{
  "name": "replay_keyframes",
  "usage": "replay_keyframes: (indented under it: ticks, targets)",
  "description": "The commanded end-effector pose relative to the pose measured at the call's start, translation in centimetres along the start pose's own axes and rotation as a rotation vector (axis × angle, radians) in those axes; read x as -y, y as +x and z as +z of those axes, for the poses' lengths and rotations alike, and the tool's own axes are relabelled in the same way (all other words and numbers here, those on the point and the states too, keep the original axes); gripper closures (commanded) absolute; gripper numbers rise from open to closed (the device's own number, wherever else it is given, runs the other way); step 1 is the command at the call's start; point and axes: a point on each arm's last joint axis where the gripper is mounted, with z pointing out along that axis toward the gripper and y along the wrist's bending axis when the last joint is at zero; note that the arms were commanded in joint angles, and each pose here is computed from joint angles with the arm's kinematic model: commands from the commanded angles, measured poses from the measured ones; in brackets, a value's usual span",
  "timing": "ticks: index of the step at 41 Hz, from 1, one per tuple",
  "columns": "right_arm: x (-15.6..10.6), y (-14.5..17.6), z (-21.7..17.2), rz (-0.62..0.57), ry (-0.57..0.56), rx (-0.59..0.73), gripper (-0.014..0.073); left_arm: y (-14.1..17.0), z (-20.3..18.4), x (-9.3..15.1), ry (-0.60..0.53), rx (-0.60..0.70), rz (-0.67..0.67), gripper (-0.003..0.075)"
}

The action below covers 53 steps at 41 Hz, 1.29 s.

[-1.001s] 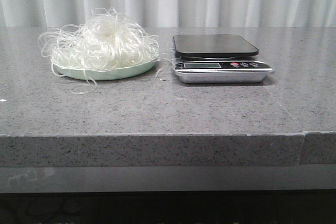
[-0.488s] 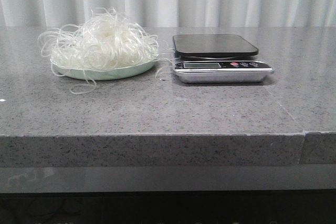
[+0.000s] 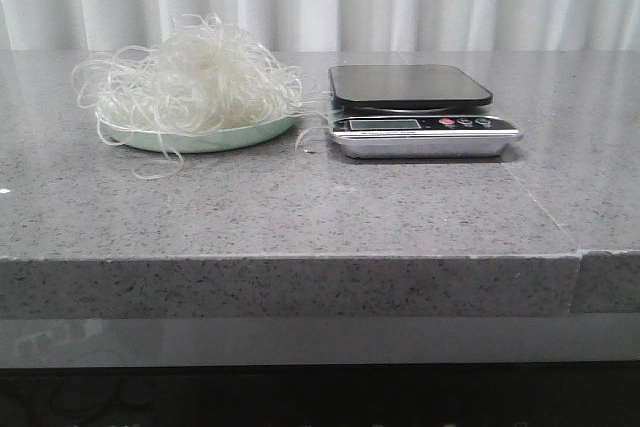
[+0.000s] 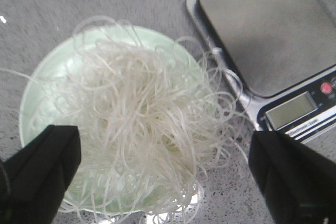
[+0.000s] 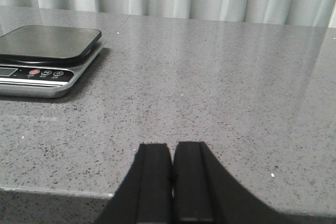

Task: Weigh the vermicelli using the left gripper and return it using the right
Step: 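Lower the left gripper into the white vermicelli on the green plate and close, then lift the vermicelli with the left gripper and carry it toward the scale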

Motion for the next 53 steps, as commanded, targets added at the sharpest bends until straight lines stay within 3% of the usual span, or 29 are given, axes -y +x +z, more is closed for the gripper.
replay_keyframes:
  ticks: [1,9,31,36,39,44,47,53]
  targets:
    - [0.0,-1.1,-0.2,-0.013,0.0,0.108,0.0444,-1.5,-1.3,0.6,0.013,0.053,0.0,0.0016]
    - [0.0,-1.1,-0.2,-0.013,0.0,0.108,0.0444,-1.3,1.4,-0.3,-0.062,-0.026,0.026,0.0016]
    - [0.0,-1.1,-0.2,-0.013,0.0,0.108,0.0444,-0.7,5.6,-0.7,-0.058,-0.122,0.014,0.0027]
    - [0.0,-1.1,-0.2,-0.013,0.0,0.108,0.0444,-0.5,5.6,-0.7,-0.058,-0.144,0.014,0.0145]
    - [0.0,-1.1,-0.2,-0.013,0.0,0.108,0.0444,-0.4,5.6,-0.8,-0.06,-0.151,0.014,0.0275]
    - [0.0,-1.1,-0.2,-0.013,0.0,0.108,0.0444,-0.3,5.5,-0.8,-0.066,-0.165,0.017,0.0589]
    - [0.0,-1.1,-0.2,-0.013,0.0,0.108,0.0444,-0.3,5.5,-0.9,-0.076,-0.167,0.023,0.056]
    - [0.0,-1.1,-0.2,-0.013,0.0,0.108,0.0444,-0.3,5.3,-1.2,-0.113,-0.174,0.044,0.0584]
